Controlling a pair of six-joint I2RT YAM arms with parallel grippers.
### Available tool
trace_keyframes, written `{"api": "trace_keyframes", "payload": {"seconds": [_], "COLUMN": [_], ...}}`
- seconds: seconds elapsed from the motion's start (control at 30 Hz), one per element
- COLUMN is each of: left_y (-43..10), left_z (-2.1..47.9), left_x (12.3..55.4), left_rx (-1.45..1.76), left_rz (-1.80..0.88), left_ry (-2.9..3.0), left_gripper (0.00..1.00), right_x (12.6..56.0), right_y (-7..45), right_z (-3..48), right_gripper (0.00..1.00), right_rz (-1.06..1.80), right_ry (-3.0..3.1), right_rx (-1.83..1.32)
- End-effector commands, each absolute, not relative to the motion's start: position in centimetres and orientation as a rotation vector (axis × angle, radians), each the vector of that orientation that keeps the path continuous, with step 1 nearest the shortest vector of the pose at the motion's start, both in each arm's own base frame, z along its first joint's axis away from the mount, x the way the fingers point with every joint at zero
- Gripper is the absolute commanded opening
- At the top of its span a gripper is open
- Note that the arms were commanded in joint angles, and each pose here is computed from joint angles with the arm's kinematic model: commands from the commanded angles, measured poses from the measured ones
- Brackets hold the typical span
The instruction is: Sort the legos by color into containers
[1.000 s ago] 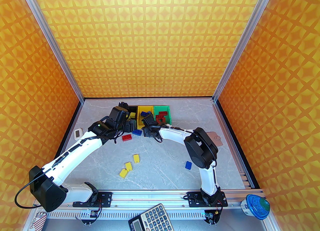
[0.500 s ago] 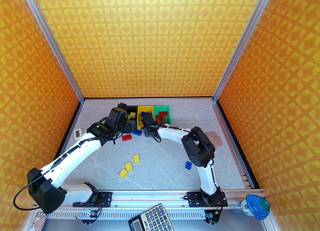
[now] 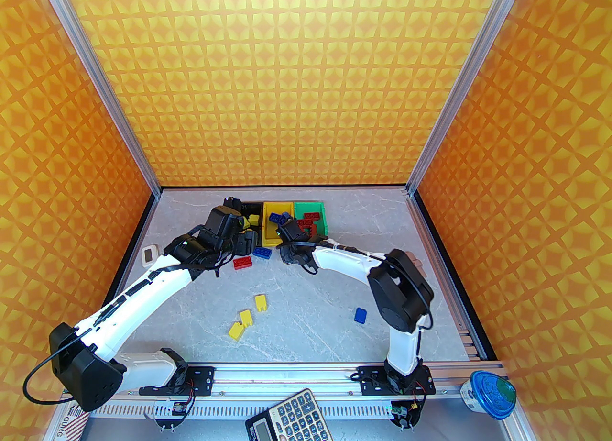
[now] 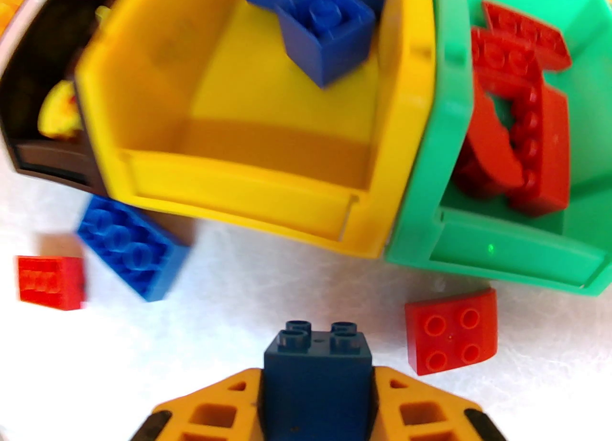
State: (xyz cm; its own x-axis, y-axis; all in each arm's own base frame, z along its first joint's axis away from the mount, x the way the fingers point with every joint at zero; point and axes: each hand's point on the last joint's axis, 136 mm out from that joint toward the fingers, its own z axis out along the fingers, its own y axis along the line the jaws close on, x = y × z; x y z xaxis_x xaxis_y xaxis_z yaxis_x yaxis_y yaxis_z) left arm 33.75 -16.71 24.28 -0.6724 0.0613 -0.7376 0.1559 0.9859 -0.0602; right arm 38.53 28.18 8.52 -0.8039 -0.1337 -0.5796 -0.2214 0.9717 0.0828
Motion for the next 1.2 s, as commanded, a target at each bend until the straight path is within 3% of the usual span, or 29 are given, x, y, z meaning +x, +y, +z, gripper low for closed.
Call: {"api": "trace_keyframes", "payload": {"seconds": [0.0,0.53,0.77,0.87,1.17], "left_y": [-15.7,-14.6,-13.5,-12.9,-12.7], "left_z": [24.5,24.4,22.7,21.5,15.6], "left_x": [33.5,31.9,30.2,29.2,24.2], "left_rx": [0.118,0.092,0.032,-0.013,-0.122], "left_rz": [-0.125,-0.124,-0.124,-0.124,-0.160], "left_ry": [2.306,2.321,2.371,2.403,2.609], "left_gripper": [0.77,0.77,0.77,0.78,0.79], "right_x": [38.5,45.3,48.8,48.5,44.5], "right_y": [28.9,33.2,33.5,33.3,30.9], "right_z": [10.8,12.6,11.7,12.6,15.5], "right_gripper": [0.33,0.35,0.60,0.65,0.65], "right_rz": [0.233,0.234,0.255,0.262,0.322], "right_ry": [2.479,2.415,2.435,2.419,2.380], "right_rx": [-0.283,-0.302,-0.274,-0.288,-0.294]}}
